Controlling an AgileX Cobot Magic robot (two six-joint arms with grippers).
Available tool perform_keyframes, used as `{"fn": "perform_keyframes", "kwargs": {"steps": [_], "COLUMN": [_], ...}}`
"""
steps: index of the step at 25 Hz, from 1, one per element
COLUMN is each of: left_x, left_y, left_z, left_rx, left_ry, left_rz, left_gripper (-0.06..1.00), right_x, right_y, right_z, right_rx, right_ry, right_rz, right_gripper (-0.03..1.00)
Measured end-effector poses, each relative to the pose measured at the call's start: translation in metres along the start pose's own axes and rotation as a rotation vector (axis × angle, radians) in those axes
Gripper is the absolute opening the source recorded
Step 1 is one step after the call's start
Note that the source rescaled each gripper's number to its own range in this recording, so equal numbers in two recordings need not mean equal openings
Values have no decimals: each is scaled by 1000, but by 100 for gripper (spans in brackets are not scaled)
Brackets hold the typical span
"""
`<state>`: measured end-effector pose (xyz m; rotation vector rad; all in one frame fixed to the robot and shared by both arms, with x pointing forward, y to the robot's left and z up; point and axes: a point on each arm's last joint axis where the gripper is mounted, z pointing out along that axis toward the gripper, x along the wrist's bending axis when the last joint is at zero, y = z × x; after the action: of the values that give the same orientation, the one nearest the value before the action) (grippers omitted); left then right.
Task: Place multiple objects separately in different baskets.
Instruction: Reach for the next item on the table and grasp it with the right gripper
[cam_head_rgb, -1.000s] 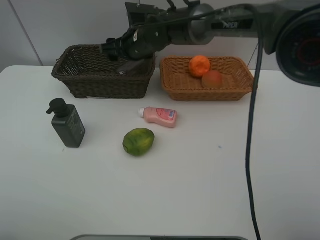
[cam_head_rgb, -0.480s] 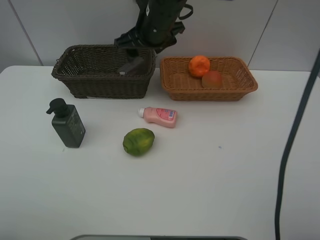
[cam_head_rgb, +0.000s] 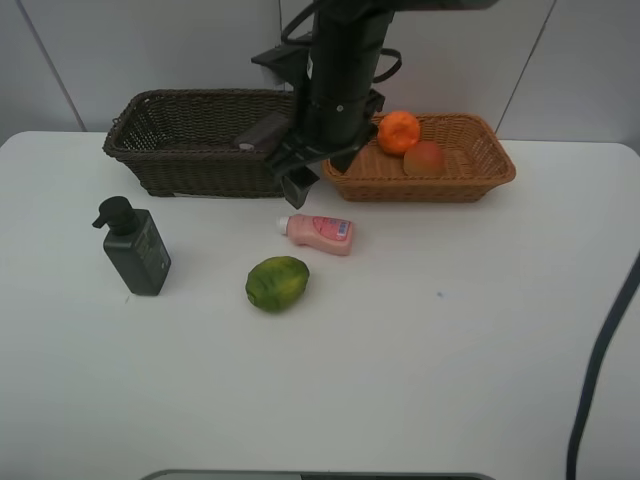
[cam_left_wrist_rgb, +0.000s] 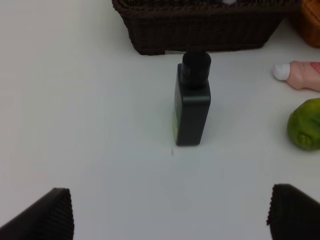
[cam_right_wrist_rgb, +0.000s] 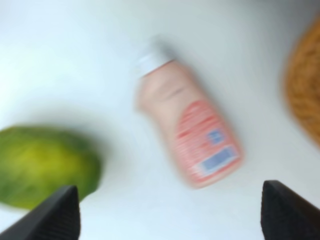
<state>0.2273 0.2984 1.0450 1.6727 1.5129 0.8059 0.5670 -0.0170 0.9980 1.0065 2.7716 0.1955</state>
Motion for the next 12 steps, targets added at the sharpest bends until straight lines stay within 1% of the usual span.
{"fn": "perform_keyframes", "kwargs": {"steps": [1,3,6,9,12], "left_x": [0,0,0,0,0], "left_y": [0,0,0,0,0], "left_z": [0,0,0,0,0], "left_rx": [0,0,0,0,0], "left_ry": [0,0,0,0,0], "left_rz": [0,0,0,0,0], "left_gripper": [100,100,100,100,100], "right_x": [4,14,22,25,29], "right_y": [-2,-5,-12,-16,-15], "right_z": [0,1,8,12,12], "right_rx": [-2,-5,20,34,25], "right_ry": [12,31,53,72,75], "right_rz": [-31,-147,-351,-529,-695], "right_gripper": [80,80,80,80,80]}}
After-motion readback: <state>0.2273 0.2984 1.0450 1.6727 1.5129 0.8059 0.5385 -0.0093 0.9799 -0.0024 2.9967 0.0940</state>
